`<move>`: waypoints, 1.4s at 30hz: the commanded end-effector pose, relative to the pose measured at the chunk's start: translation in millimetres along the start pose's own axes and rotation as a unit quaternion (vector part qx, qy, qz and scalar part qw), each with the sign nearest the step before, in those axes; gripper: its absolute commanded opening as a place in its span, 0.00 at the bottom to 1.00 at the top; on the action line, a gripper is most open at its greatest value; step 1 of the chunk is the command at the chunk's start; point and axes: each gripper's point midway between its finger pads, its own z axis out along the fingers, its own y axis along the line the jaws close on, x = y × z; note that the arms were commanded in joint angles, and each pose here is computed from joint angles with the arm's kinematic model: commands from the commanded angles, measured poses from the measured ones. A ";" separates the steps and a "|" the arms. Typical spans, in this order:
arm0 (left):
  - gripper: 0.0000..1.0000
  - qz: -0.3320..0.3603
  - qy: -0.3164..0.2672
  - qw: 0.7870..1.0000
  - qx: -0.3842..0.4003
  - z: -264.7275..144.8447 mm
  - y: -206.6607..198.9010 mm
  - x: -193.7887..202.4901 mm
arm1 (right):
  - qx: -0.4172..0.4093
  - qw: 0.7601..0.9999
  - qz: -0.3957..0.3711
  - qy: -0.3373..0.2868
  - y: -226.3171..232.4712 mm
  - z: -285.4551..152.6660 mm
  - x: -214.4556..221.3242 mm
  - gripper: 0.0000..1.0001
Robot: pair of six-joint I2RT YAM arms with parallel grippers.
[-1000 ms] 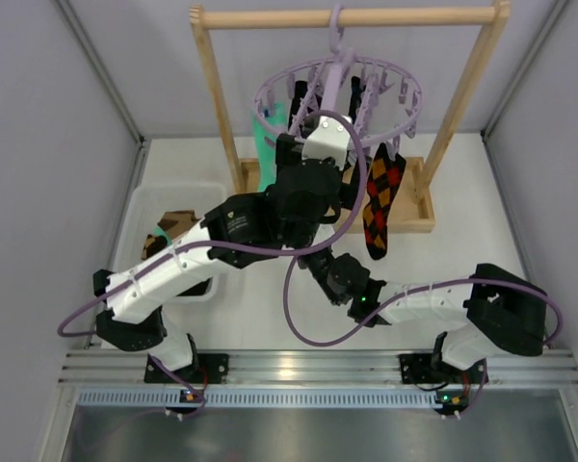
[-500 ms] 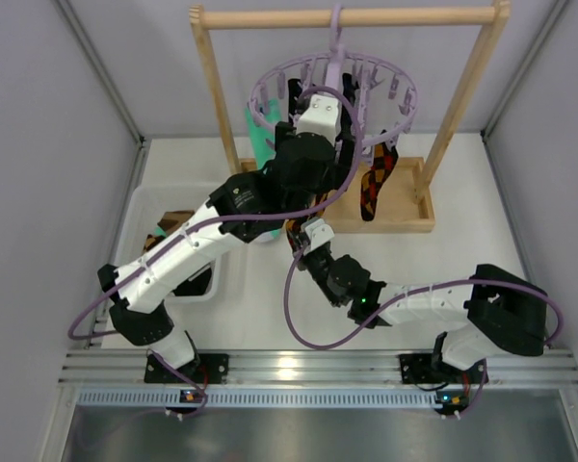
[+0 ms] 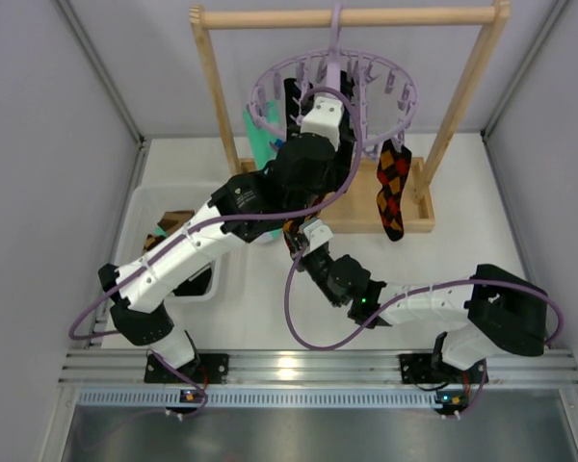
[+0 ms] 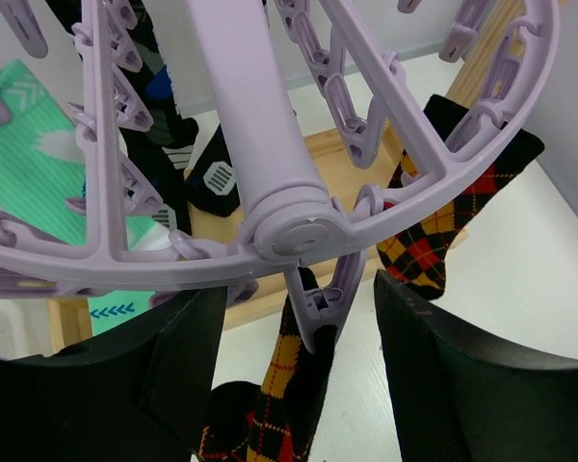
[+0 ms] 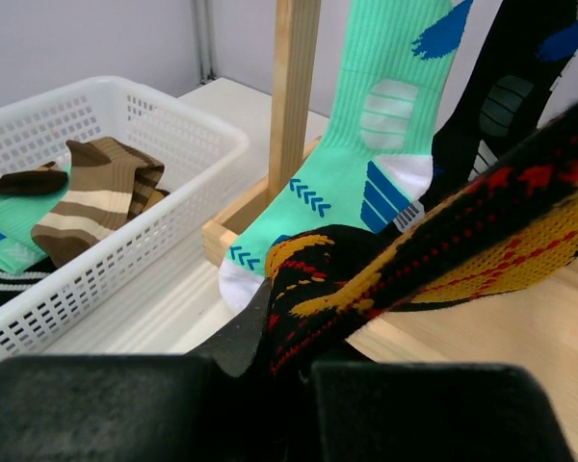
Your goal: Remove the socks clipped to the hanger
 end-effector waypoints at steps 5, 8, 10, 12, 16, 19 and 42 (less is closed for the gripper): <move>0.68 -0.027 -0.021 0.999 0.008 -6.5 -2.3 -8.3 | -0.010 0.999 0.020 -0.024 12.8 -0.1 -19.7 0.00; 0.69 -0.034 -0.026 0.999 0.004 -18.4 2.5 -8.7 | -0.005 1.000 0.017 -0.021 11.2 0.8 -16.8 0.00; 0.70 -0.037 -0.028 0.999 0.006 -24.0 4.8 -10.2 | -0.005 1.000 0.017 -0.020 11.4 1.1 -16.5 0.00; 0.70 -0.041 -0.029 0.999 0.018 -29.3 3.6 -12.8 | -0.004 1.000 0.017 -0.019 12.3 2.5 -15.6 0.00; 0.69 -0.044 -0.027 0.998 0.031 -33.6 -0.8 -12.4 | -0.002 1.000 0.015 -0.015 13.5 5.2 -13.3 0.00; 0.69 -0.044 -0.028 0.998 0.032 -34.1 -2.7 -12.5 | -0.001 1.000 0.015 -0.017 13.8 6.3 -14.5 0.00; 0.56 -0.025 -0.064 0.998 -0.002 -5.2 -8.0 -13.3 | -0.025 0.999 0.023 -0.023 18.7 -0.1 -16.8 0.00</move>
